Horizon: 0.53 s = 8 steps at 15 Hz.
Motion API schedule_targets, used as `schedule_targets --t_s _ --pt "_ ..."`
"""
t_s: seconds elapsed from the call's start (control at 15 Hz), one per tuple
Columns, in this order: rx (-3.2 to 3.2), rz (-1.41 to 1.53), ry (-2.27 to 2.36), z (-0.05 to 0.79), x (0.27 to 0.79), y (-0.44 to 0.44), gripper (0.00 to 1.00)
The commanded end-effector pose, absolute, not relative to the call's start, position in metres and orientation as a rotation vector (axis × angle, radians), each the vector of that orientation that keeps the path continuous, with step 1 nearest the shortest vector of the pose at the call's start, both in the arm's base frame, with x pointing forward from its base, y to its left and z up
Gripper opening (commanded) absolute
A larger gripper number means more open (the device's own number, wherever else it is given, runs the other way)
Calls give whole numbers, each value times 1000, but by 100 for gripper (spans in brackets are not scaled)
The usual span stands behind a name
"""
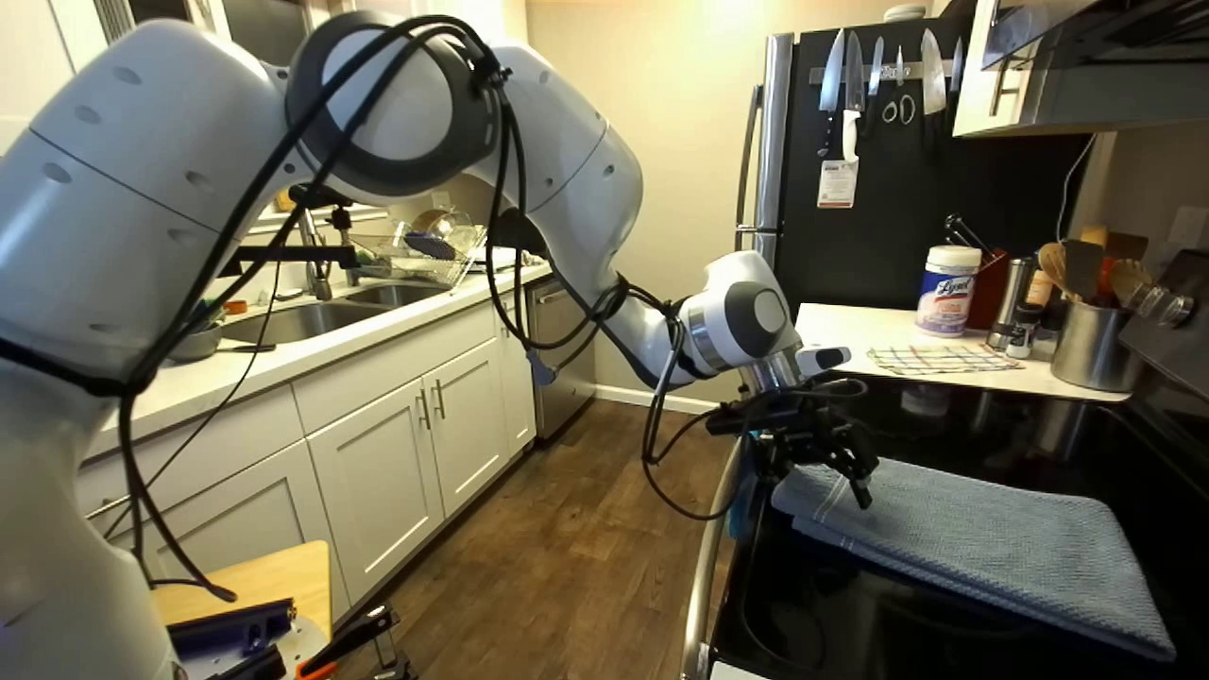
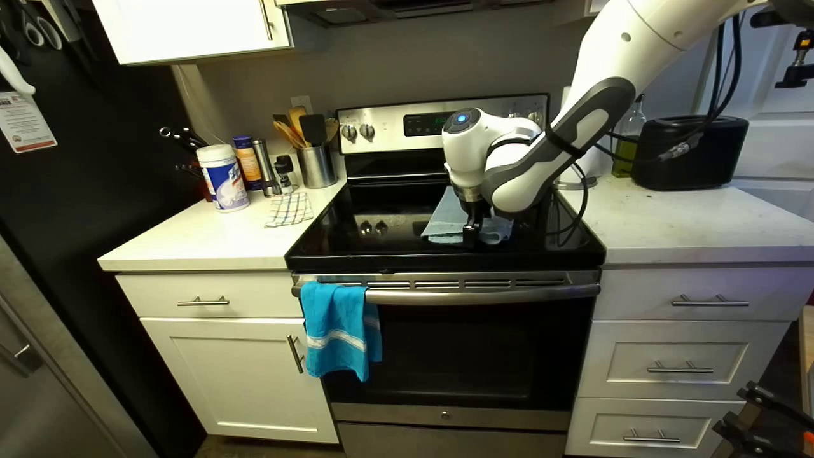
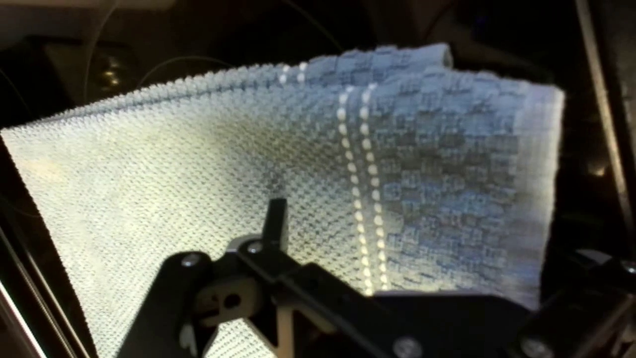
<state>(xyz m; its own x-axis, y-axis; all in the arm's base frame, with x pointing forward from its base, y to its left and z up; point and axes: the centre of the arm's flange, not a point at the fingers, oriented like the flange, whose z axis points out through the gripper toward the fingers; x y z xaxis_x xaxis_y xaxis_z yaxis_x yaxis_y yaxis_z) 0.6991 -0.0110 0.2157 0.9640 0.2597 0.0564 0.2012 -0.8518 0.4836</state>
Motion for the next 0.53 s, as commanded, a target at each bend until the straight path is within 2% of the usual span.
schedule_targets --t_s 0.0,0.47 --pt "2555 168 307 220 688 -16 100" --pt "2459 195 289 230 687 -16 100"
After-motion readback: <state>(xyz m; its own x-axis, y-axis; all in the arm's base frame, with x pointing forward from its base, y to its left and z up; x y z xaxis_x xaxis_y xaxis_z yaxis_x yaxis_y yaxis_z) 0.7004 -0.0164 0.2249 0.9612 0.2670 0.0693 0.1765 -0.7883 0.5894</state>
